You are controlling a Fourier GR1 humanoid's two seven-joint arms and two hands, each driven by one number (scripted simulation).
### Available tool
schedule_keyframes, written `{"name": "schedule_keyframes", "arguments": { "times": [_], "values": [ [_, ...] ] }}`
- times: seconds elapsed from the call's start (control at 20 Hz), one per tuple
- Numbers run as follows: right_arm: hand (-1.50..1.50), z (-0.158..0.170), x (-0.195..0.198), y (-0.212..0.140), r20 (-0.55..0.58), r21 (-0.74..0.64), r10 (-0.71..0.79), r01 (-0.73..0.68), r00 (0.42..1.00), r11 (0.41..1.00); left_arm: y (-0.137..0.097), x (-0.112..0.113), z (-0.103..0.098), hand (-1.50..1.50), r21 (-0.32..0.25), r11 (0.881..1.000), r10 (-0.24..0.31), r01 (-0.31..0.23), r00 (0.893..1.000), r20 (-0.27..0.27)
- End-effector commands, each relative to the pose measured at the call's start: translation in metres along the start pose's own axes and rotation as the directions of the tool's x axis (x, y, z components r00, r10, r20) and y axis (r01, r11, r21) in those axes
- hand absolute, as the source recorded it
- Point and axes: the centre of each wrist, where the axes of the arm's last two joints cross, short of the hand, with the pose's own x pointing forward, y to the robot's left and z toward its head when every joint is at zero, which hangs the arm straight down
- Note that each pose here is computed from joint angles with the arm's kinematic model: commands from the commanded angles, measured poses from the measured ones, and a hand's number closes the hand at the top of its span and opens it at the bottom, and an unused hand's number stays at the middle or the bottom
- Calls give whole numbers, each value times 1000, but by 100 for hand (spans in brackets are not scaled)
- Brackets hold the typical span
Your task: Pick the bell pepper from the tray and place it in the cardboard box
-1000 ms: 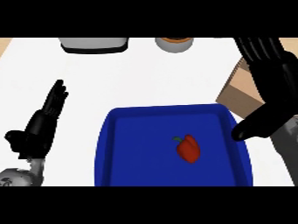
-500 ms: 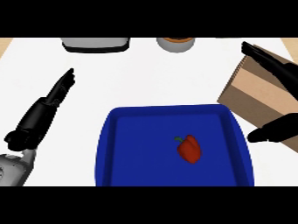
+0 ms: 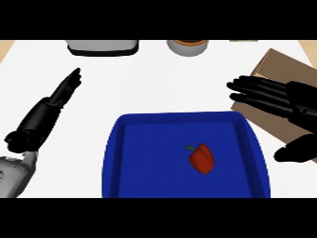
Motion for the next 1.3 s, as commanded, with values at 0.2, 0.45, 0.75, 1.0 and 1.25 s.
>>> {"name": "schedule_keyframes", "arguments": {
  "times": [0.2, 0.45, 0.75, 1.0, 1.25],
  "values": [
    [-150, -27, 68, 24, -15, 278, 216, -203, 976, 939, -1, -7, 1, 0, 0, 1000, 10, -10, 1000, -10],
    [-150, -42, 107, 35, -83, 343, 331, -285, 940, 895, 5, -1, 3, 0, 1, 1000, -10, 10, 1000, 13],
    [-150, -50, 139, 67, -147, 428, 342, -252, 928, 868, 9, -11, 13, 0, -17, 1000, 6, -6, 1000, -13],
    [-150, -36, 135, 90, -182, 457, 337, -224, 924, 861, -4, 0, 1, 0, 6, 1000, -3, 3, 1000, 4],
    [-150, -59, 142, 95, -218, 440, 404, -280, 888, 853, -14, -15, 2, 0, -2, 1000, 5, -5, 1000, 9]
  ]
}}
